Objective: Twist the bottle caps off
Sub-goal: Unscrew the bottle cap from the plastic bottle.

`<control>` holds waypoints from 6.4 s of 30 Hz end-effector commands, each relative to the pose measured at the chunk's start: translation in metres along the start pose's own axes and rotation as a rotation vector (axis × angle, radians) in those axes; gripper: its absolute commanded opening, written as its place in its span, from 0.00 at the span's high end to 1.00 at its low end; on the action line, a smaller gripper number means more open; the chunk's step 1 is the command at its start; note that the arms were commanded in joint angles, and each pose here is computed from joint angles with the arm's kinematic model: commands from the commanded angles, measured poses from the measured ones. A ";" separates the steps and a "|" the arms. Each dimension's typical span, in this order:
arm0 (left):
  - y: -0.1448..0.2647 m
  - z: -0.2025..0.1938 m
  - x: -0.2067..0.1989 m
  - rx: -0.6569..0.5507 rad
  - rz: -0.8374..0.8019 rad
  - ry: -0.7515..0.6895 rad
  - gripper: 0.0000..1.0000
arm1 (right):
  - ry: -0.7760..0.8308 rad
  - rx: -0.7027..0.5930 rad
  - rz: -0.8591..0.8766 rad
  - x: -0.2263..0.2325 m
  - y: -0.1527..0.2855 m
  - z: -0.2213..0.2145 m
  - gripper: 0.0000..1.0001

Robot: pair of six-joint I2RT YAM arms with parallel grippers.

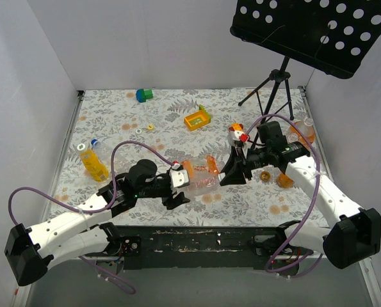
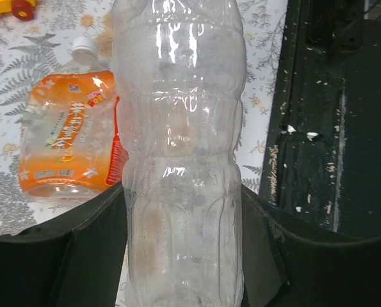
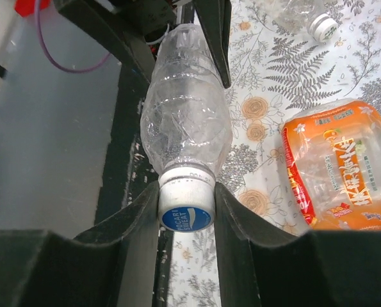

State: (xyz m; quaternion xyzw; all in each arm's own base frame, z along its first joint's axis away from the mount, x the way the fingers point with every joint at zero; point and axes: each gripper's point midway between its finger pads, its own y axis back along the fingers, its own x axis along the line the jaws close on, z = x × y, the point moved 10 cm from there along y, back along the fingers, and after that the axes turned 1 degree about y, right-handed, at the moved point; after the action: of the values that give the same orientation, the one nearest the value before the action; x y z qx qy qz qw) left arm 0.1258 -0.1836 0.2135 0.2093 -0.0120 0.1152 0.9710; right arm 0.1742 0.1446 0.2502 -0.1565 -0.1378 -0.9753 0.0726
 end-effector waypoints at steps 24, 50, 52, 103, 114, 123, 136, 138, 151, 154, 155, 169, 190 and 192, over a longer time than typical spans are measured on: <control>-0.001 -0.005 -0.018 0.043 -0.274 0.088 1.00 | 0.626 0.165 0.018 0.019 -0.002 -0.009 0.75; 0.005 -0.014 -0.008 0.064 -0.111 0.014 1.00 | 0.068 -0.042 -0.213 0.015 0.015 -0.012 0.19; 0.003 -0.013 -0.006 0.065 -0.104 0.019 1.00 | -0.081 -0.070 -0.235 0.012 0.012 -0.009 0.20; 0.000 -0.008 -0.024 0.008 -0.306 0.115 1.00 | 0.830 0.157 -0.093 0.011 0.022 -0.003 0.91; 0.004 -0.001 -0.020 -0.008 -0.251 0.119 1.00 | 0.684 0.096 -0.132 0.018 0.023 0.006 0.33; 0.010 -0.004 -0.023 -0.016 -0.229 0.124 1.00 | 0.618 0.092 -0.161 0.032 0.031 0.006 0.22; 0.020 -0.004 -0.022 -0.069 -0.124 0.110 1.00 | 0.410 0.029 -0.230 0.039 0.039 0.015 0.20; 0.020 -0.002 -0.020 -0.085 -0.096 0.106 1.00 | 0.352 0.008 -0.215 0.041 0.038 0.021 0.20; 0.007 0.009 -0.008 -0.132 -0.049 0.086 1.00 | -0.035 -0.094 -0.271 0.028 0.034 0.046 0.22; 0.004 0.012 -0.006 -0.129 -0.046 0.086 1.00 | -0.102 -0.098 -0.271 0.022 0.032 0.046 0.22; 0.004 0.012 -0.006 -0.132 -0.047 0.084 1.00 | -0.131 -0.104 -0.275 0.020 0.030 0.045 0.22; 0.001 0.014 -0.002 -0.135 -0.017 0.089 1.00 | -0.351 -0.083 -0.162 0.014 0.018 0.020 0.33; 0.010 0.000 -0.023 -0.183 -0.188 0.046 1.00 | 0.387 0.081 0.055 0.031 0.023 0.019 0.99; 0.011 0.000 -0.027 -0.191 -0.233 0.036 1.00 | 0.591 0.145 0.057 0.029 0.024 0.014 0.99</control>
State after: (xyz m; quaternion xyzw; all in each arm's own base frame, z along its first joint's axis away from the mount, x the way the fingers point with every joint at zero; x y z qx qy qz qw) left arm 0.1107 -0.1810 0.2148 0.1352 0.0328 0.0802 0.9870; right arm 0.1642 0.1311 0.2825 -0.0743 -0.1575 -0.9815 0.0802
